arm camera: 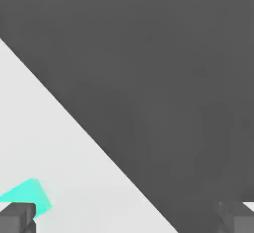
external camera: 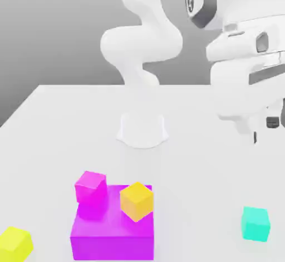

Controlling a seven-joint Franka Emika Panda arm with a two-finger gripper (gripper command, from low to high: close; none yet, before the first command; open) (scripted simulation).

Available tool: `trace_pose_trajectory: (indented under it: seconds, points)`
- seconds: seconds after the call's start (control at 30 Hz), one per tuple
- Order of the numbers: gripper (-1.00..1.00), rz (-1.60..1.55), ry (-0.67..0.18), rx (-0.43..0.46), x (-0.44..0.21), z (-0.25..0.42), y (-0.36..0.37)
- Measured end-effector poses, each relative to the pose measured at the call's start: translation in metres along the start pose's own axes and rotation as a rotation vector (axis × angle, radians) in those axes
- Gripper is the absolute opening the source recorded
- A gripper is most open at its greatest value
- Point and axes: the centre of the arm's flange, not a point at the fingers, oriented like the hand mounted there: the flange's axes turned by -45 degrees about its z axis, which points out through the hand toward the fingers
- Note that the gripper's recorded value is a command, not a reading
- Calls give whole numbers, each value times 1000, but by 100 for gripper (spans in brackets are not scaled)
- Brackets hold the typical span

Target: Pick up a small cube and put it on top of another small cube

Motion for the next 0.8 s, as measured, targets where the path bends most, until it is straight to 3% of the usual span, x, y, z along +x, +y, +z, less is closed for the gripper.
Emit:
trace_pose_trajectory:
  seconds: [0.27,0.43,0.47,0.67,0.8]
  points:
    - [0,-357,-180,122,-15,141,-80]
    - [0,-399,-199,136,-30,208,-95]
    - [-100,-399,-199,136,-32,215,-96]
    - [-100,-399,-201,137,-33,219,-96]
    - [-100,-400,-201,137,-24,184,-93]
